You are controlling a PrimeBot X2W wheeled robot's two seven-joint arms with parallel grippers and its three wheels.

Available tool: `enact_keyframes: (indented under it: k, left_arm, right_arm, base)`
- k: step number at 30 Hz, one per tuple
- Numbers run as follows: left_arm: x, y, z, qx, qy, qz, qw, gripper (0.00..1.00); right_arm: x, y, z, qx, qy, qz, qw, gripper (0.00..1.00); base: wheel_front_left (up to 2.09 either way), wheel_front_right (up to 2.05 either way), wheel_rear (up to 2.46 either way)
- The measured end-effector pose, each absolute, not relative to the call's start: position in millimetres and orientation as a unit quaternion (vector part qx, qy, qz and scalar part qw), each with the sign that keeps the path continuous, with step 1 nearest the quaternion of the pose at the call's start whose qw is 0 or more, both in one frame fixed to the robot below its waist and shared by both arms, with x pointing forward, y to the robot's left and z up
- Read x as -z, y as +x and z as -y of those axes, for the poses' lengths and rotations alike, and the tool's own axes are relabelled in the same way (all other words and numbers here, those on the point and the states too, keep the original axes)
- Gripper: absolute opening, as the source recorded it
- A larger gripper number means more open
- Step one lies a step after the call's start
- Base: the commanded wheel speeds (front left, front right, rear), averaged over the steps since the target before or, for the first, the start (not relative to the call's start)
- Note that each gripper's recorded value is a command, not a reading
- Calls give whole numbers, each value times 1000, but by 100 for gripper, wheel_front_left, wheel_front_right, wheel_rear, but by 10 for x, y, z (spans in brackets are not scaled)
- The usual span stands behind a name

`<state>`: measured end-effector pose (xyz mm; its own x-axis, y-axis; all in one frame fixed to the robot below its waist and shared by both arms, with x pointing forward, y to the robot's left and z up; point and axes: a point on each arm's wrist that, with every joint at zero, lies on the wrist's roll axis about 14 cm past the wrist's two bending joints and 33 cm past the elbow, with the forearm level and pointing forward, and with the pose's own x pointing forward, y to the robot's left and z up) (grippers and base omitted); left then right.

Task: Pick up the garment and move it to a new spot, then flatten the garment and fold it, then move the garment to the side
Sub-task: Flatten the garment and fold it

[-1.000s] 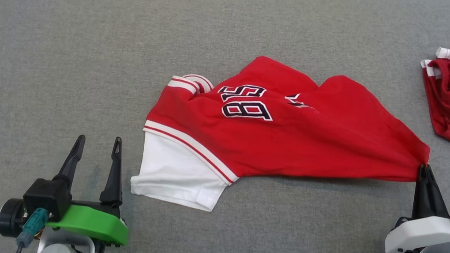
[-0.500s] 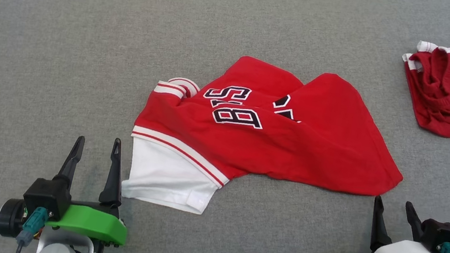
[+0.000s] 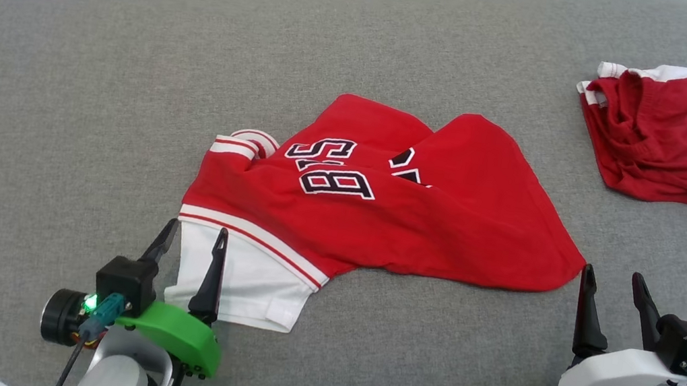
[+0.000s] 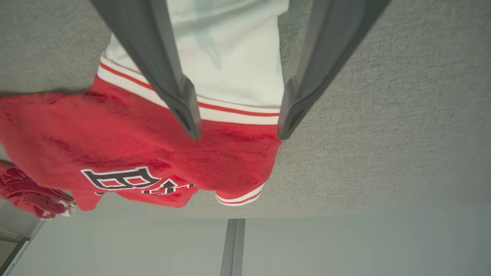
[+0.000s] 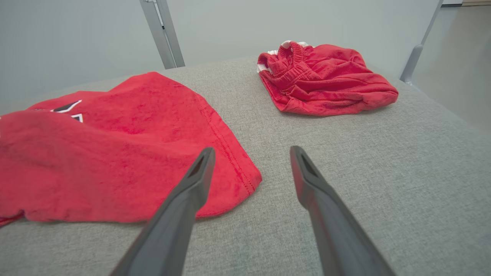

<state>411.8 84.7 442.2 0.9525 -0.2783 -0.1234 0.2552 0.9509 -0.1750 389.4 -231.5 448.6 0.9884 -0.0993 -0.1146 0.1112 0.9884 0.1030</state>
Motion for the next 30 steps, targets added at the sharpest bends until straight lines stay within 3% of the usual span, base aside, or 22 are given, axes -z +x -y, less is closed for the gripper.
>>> enact_keyframes:
  k: [9,15,27,28,30]
  left_arm:
    - [-4169,4387,-693,169,-43,-132,976,100]
    - [-4250,4626,-534,190,-55,-119,973,100]
    - [-4146,4655,-296,214,-65,-142,964,100]
    - [-4144,4660,-285,215,-65,-143,964,89]
    - [-4135,4673,-277,214,-63,-144,964,0]
  right_arm:
    - [-4591,3865,2346,55,52,-38,996,100]
    - [-4571,3815,2439,70,52,-40,995,100]
    - [-4577,3739,2544,85,49,-39,994,100]
    - [-4577,3738,2542,85,49,-40,994,100]
    - [-4577,3737,2535,84,49,-40,994,100]
  base:
    - [0,0,0]
    - [0,0,0]
    - [0,0,0]
    - [0,0,0]
    - [0,0,0]
